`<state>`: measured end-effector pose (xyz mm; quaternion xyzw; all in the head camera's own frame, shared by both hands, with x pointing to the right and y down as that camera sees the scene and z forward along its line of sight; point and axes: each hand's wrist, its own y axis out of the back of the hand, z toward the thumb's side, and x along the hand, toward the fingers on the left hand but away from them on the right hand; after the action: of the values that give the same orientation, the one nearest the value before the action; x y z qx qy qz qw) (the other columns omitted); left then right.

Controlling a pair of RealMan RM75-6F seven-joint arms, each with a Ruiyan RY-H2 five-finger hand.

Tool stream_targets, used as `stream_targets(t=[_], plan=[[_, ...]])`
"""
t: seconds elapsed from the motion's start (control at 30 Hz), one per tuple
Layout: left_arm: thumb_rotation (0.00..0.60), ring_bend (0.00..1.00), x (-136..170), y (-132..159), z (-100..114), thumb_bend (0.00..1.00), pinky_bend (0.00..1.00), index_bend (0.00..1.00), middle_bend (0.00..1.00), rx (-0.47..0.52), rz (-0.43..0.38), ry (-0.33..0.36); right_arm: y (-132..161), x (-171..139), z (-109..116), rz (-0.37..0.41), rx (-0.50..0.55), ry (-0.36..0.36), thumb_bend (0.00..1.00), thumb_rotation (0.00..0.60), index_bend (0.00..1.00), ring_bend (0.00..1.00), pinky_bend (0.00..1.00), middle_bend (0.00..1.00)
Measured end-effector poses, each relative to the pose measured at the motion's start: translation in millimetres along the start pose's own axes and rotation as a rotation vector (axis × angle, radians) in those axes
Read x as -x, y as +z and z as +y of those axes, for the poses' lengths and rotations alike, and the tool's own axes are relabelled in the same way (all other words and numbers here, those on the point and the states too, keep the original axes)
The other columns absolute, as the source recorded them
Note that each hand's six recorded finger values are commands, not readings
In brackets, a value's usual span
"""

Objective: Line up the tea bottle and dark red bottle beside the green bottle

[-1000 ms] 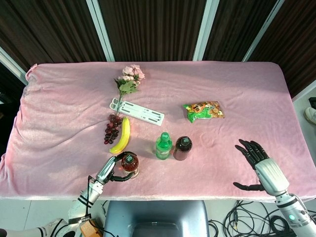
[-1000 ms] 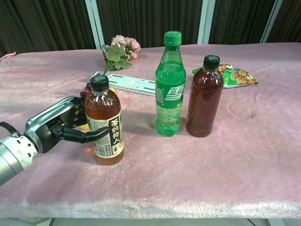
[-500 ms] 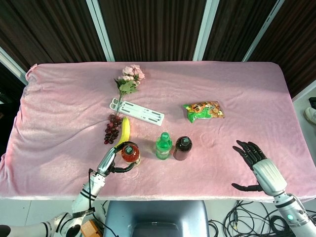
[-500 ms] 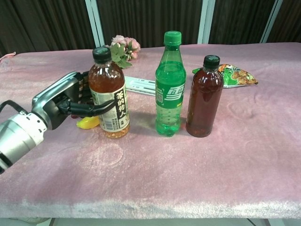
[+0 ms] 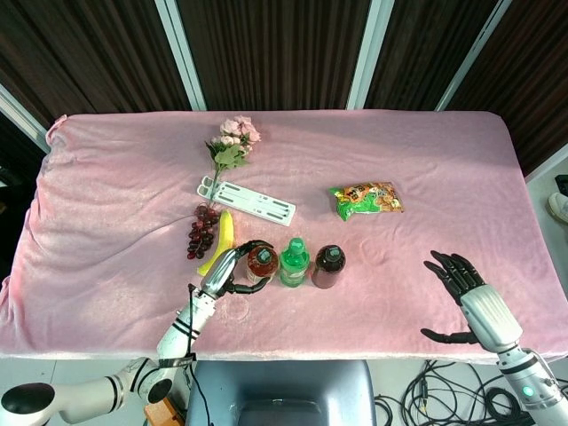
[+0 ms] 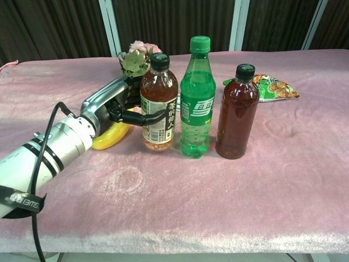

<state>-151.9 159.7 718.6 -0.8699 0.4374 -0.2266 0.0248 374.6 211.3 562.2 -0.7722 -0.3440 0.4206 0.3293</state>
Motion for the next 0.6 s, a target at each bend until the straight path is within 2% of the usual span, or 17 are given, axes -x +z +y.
stream_targets(t=[0.33,0.6], plan=[[0.6,0.44,-6,-13,-7,0.4,0.44,0.6,0.68,0.048,0.048,-0.023,0,-1,1,0.001,0.0,-0.004,0.23,0.6,0.0,0.0,0.1,0.0],[0.6,0.42,-3,-14,-8,0.4,0.42,0.59,0.66,0.059,0.053,-0.039,1,0,-1,0.003,-0.002,0.004,0.23,0.6,0.0,0.0,0.1,0.0]])
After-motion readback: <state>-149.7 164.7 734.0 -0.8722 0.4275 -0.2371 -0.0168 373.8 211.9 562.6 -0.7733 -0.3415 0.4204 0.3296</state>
